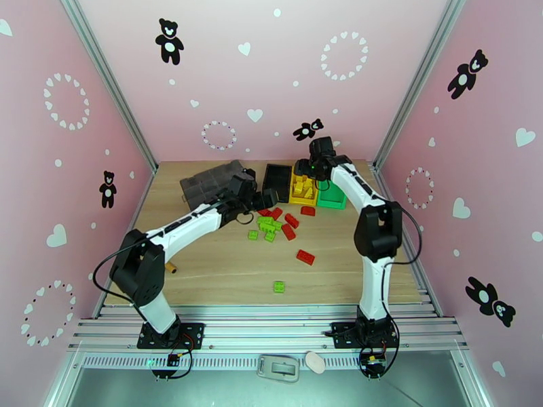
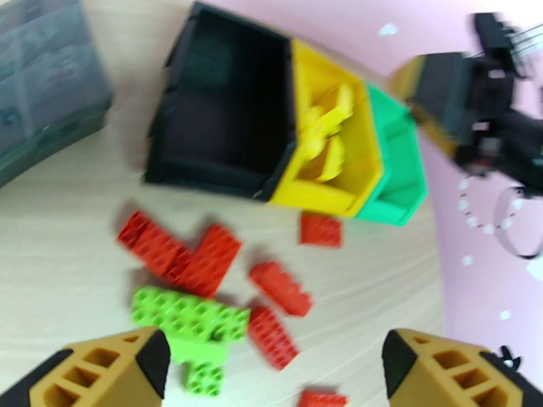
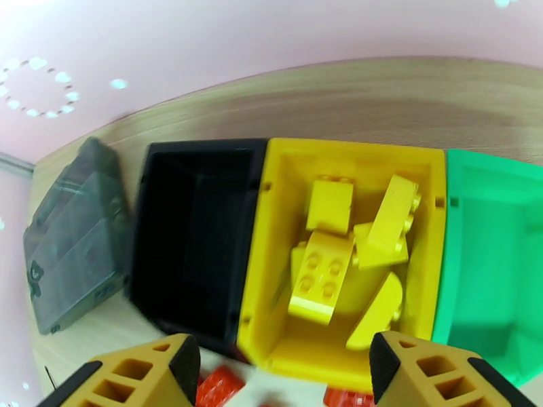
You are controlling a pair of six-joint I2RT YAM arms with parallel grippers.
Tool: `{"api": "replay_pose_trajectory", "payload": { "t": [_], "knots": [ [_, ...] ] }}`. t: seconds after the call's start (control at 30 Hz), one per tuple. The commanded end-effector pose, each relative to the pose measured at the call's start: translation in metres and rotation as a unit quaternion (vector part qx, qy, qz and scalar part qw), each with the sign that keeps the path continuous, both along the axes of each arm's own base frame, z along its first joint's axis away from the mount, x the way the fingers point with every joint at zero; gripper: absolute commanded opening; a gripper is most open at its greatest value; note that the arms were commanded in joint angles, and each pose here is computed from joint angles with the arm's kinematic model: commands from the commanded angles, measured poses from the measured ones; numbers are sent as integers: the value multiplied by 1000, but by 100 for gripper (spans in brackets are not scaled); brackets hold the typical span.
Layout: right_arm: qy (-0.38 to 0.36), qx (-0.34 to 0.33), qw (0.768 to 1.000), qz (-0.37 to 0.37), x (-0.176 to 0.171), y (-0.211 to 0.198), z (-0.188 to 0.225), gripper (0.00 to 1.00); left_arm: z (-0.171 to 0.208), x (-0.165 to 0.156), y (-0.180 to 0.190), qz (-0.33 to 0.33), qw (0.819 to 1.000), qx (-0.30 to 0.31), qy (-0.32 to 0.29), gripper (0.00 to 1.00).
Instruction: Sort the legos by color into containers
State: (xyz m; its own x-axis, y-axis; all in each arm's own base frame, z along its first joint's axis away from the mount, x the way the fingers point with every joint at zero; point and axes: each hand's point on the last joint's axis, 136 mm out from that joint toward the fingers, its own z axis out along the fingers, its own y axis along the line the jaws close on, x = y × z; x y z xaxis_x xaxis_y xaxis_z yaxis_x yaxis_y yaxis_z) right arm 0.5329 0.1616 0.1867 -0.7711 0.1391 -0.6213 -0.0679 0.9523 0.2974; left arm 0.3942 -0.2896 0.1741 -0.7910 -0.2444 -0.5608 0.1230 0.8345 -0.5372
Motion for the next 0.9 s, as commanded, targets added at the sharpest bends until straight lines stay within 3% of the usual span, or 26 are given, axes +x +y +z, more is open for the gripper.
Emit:
{"api": "replay_pose_trajectory", "payload": {
  "t": [0.0,0.33,0.87],
  "knots": [
    [-18,-20,1000,13,-22,0,12,71,-6,-16,17,8,999,47,-3,87],
    [25,-51,998,31,-106,-2,-22,71,-39,-62,32,2,994,110,28,86],
    [88,-69,993,40,-235,-22,-85,58,-104,-164,-23,-92,973,193,91,77]
  ]
}}
